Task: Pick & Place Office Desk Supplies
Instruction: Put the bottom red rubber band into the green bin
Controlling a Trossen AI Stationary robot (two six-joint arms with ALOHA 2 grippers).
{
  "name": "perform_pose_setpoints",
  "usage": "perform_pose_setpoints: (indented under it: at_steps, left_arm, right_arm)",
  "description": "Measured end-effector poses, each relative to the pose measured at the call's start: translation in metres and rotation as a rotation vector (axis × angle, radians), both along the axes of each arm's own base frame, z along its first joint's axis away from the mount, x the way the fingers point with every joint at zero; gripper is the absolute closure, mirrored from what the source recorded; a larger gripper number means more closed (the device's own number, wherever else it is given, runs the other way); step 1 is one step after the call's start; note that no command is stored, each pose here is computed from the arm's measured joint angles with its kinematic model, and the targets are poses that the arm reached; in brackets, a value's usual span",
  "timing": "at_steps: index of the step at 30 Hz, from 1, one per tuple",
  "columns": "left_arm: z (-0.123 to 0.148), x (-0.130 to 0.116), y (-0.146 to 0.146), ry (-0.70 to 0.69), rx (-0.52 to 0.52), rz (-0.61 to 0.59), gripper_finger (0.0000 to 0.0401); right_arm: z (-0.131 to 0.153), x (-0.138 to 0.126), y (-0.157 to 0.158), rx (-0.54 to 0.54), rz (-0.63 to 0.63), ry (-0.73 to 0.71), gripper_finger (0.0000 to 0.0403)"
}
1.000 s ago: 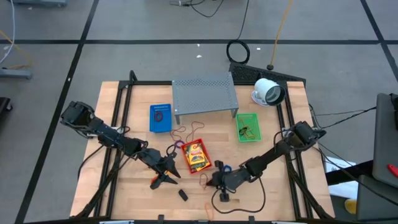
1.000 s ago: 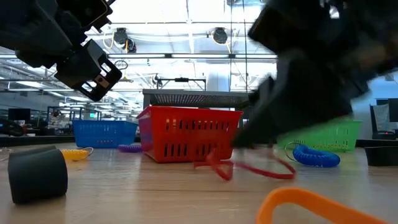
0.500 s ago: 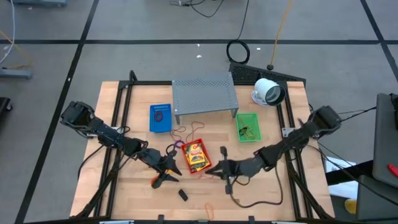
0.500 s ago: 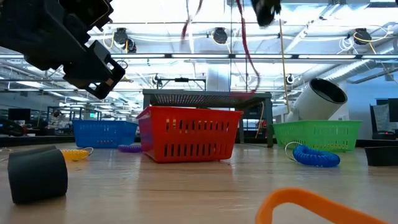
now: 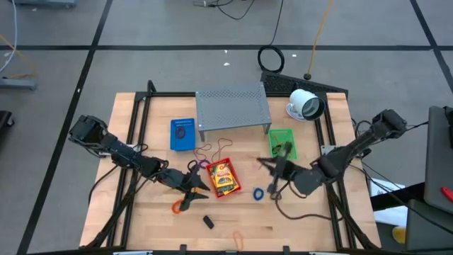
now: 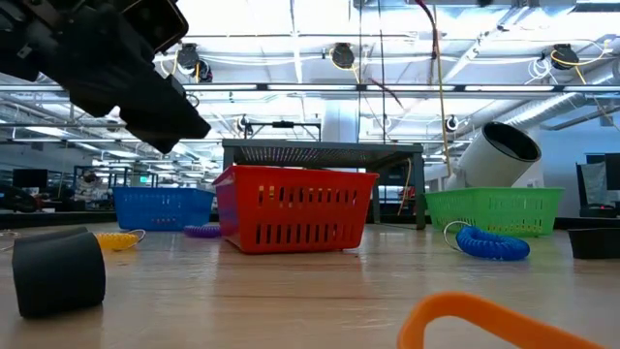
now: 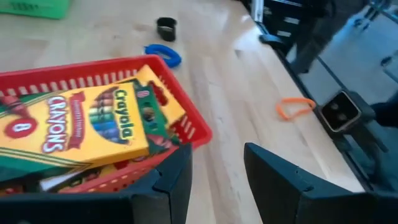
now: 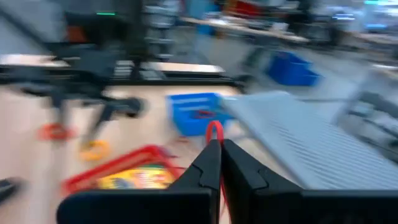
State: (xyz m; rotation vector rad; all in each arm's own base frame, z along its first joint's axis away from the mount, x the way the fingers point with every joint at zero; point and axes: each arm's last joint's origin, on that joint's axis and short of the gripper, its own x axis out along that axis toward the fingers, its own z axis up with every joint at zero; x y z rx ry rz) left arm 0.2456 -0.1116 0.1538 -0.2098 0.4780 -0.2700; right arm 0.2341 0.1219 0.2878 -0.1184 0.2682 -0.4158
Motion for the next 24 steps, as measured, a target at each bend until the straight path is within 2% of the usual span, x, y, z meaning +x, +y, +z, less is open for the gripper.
perform_pose_setpoints:
  at_steps: [6,10,24]
  left_arm:
    - [0.000,0.000,0.000,0.005,-0.016,0.022,0.0249]
    - [0.000,0.000,0.000,0.013,-0.037,0.032,0.0249]
    - [0.000,0.000,0.000,0.012,-0.033,0.031,0.0249]
  right_arm:
    - [-0.006,-0.021,-0.004,-0.087,-0.305,-0.068,0.0403]
    - [-0.018,-0.033,-0.009,-0.151,-0.445,-0.142,0.0403]
    - [-0.058,-0.073,-0.049,-0.027,-0.556,-0.288,0.0403]
